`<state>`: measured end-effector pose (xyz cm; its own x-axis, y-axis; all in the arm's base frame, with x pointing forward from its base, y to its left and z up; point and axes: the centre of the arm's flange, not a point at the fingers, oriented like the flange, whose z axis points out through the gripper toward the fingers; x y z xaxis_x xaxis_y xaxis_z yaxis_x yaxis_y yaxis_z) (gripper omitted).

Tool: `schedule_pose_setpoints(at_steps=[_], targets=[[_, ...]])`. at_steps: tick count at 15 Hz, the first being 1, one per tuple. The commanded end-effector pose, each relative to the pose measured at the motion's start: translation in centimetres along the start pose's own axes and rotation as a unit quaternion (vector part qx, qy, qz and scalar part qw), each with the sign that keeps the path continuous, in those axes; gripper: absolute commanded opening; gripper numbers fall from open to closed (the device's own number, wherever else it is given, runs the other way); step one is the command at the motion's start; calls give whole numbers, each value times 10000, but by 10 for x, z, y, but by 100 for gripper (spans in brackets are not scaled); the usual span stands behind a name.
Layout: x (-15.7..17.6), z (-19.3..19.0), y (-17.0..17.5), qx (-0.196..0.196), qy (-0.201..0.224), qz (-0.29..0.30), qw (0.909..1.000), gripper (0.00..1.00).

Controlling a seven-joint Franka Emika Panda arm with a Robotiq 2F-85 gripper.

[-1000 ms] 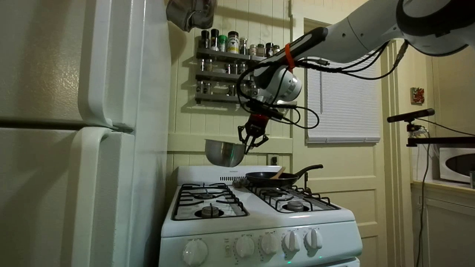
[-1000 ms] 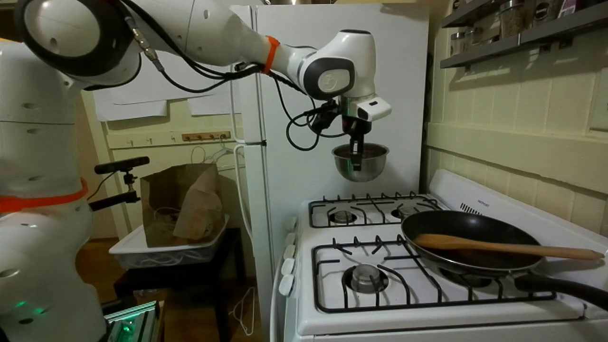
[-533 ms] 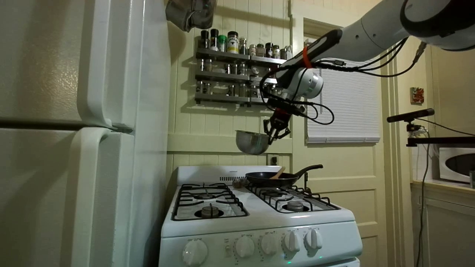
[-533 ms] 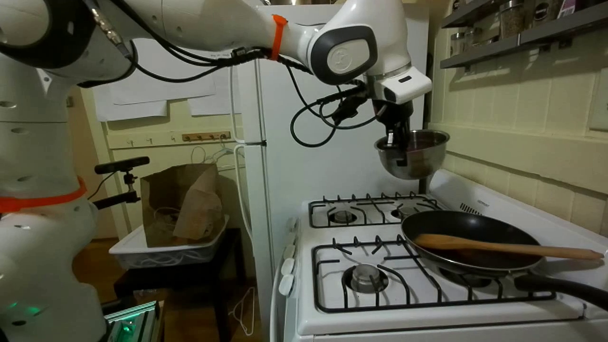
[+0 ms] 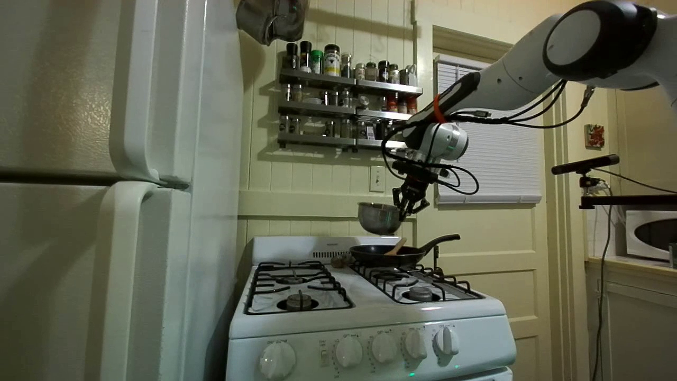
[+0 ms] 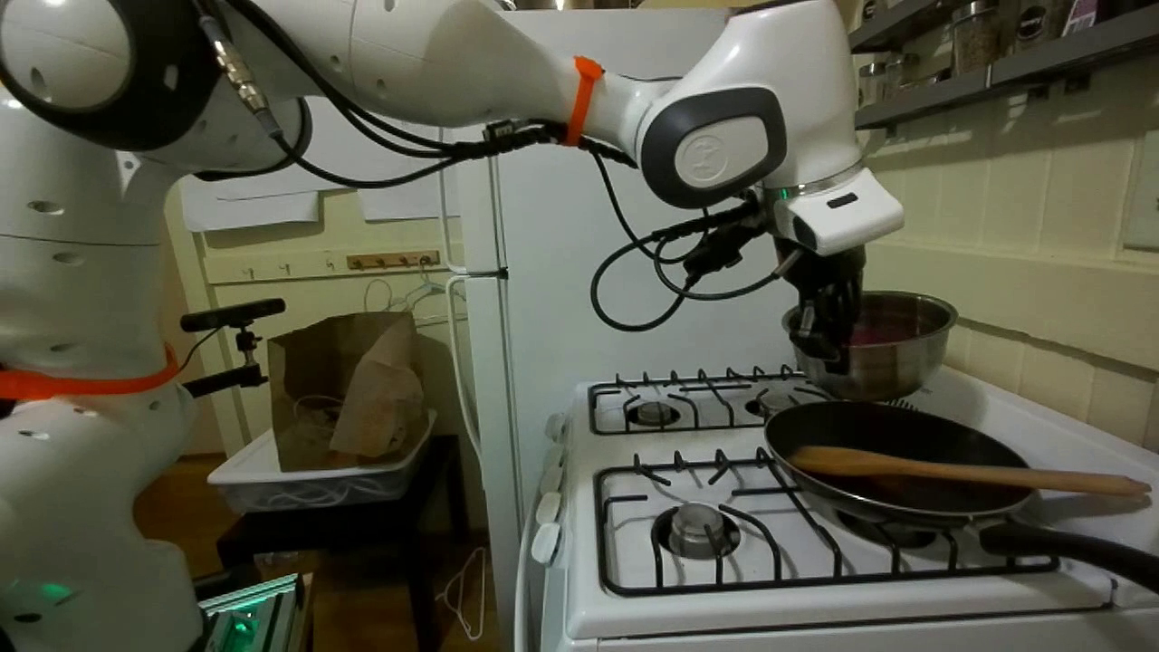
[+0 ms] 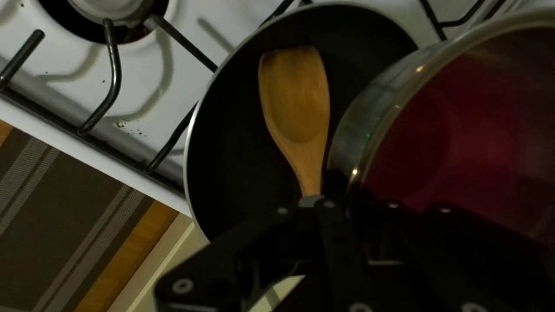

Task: Put the pink bowl into the silver bowl, then the silver bowl into the pan

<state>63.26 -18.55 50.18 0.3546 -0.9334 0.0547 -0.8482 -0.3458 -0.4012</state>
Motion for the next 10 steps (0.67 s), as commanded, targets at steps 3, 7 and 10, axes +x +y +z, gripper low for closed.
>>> schedule_pose_setpoints(at_steps=[3, 7, 10], targets=[[19, 43, -32, 223, 223, 82, 9995, 2], [24, 73, -45, 270, 228, 14, 9994, 2], [24, 87, -47, 128, 153, 75, 9998, 2]])
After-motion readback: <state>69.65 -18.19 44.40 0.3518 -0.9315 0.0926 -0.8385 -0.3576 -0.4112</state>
